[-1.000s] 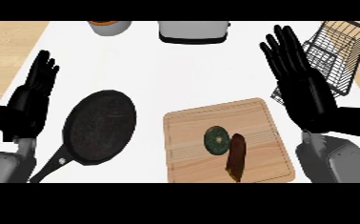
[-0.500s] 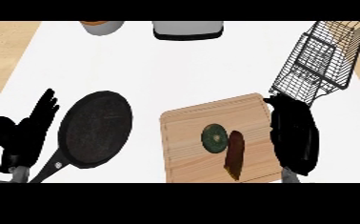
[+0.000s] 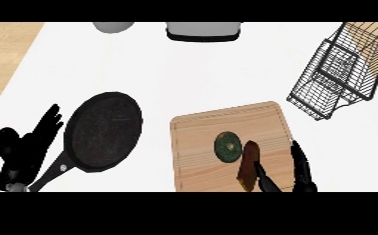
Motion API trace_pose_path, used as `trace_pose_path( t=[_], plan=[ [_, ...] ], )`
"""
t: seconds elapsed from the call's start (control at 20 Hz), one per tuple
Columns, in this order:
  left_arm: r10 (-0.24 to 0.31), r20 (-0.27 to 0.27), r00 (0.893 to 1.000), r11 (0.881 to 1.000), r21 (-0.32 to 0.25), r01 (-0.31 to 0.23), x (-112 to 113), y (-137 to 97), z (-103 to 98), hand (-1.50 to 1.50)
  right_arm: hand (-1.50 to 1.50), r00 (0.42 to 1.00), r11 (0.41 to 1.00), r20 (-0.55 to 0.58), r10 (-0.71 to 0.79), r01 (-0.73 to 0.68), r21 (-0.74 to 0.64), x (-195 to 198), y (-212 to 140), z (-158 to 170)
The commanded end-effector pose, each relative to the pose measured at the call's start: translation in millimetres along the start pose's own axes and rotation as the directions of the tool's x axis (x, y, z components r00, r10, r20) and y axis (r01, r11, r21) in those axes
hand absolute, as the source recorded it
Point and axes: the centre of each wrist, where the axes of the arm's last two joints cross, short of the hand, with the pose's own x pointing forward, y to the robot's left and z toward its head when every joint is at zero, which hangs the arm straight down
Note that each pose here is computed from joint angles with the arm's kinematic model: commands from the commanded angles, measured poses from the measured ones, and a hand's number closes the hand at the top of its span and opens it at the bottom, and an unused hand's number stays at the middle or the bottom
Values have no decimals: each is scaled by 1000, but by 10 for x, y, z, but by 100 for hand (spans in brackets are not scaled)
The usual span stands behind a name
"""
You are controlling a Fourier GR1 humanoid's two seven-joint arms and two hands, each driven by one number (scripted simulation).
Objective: Pick the squash from the cutting board and place it in the tiered basket
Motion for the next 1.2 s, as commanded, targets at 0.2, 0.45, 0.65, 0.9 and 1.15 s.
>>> trace_pose_path(
  t=[0.2,0.45,0.65,0.9,1.15],
  plan=[
    [-13,-14,1000,999,-41,12,32,2,-16,0,-150,940,919,-133,314,-266,291,179,-95,61],
    [-8,-15,1000,1000,-29,8,47,-80,-85,0,-150,934,903,-138,331,-271,333,870,205,-169],
    [0,-26,1000,1000,6,0,30,87,-120,0,-150,911,883,-202,359,-261,391,1346,348,-364],
    [4,-22,1000,1000,-11,-4,-33,70,-16,0,-150,856,829,-276,438,-266,491,1697,377,-386],
    [5,-32,999,1000,6,-5,-168,93,18,0,-150,793,810,-328,514,-323,489,1612,493,-208]
  ],
)
